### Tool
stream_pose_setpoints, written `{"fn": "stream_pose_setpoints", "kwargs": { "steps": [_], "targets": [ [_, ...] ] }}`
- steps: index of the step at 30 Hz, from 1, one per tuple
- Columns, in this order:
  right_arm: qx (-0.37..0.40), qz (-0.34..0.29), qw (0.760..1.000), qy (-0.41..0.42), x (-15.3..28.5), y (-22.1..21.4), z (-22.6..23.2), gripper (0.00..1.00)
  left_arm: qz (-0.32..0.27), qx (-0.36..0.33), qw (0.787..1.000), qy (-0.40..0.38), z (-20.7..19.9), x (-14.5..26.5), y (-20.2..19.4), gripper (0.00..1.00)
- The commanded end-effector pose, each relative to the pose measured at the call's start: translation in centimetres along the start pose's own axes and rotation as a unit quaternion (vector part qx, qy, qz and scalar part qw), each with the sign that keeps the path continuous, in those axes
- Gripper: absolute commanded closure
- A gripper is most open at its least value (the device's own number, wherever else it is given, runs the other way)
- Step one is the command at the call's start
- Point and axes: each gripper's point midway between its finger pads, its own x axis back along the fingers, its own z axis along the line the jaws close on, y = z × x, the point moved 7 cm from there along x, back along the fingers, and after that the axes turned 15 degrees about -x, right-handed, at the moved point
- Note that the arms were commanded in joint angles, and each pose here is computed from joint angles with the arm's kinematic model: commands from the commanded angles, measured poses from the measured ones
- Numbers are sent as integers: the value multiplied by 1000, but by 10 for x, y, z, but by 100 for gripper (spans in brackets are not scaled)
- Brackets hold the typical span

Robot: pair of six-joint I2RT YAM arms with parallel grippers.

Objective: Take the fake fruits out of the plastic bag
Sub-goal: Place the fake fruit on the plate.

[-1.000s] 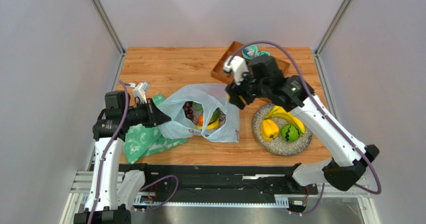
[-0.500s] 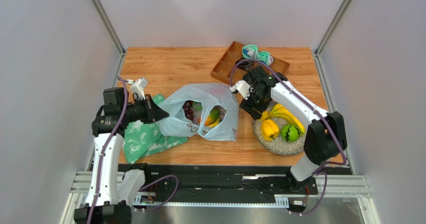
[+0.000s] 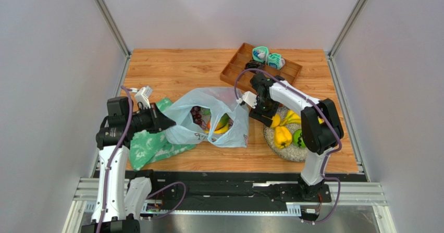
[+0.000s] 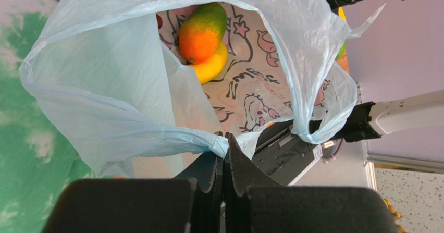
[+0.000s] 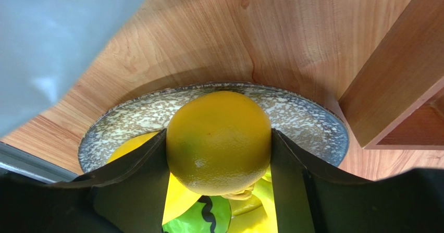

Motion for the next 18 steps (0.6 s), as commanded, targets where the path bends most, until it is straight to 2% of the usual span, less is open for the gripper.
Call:
{"fn": "stream_pose_setpoints", "kwargs": {
  "steps": [1,4,6,8,9,10,15,17,18],
  "targets": [
    [-12,-3,1000,-17,12,8,-7,50,-8,2,1000,-8,-2,2,0,100],
    [-19,-7,1000,-13,17,8,-5,35,-8,4,1000,-9,-2,1,1,100],
    [-27,-26,999,-10,31,12,-5,30,-9,2,1000,-10,-2,1,2,100],
    [-30,-39,999,19,49,12,2,12,-7,1,1000,-11,-2,2,2,100],
    [-28,-66,996,45,64,19,6,5,-7,0,1000,-12,-2,2,2,100],
    [-30,-64,996,59,72,15,10,0,-7,-1,1000,-15,-3,2,2,100],
    [-45,-82,991,94,102,15,20,0,-5,1,1000,-22,-3,1,0,100],
    [-49,-128,985,104,129,23,21,0,-6,-2,1000,-27,-4,1,1,100],
    [-50,-176,975,127,150,26,29,0,-8,-5,999,-31,-5,1,1,100]
  ]
}}
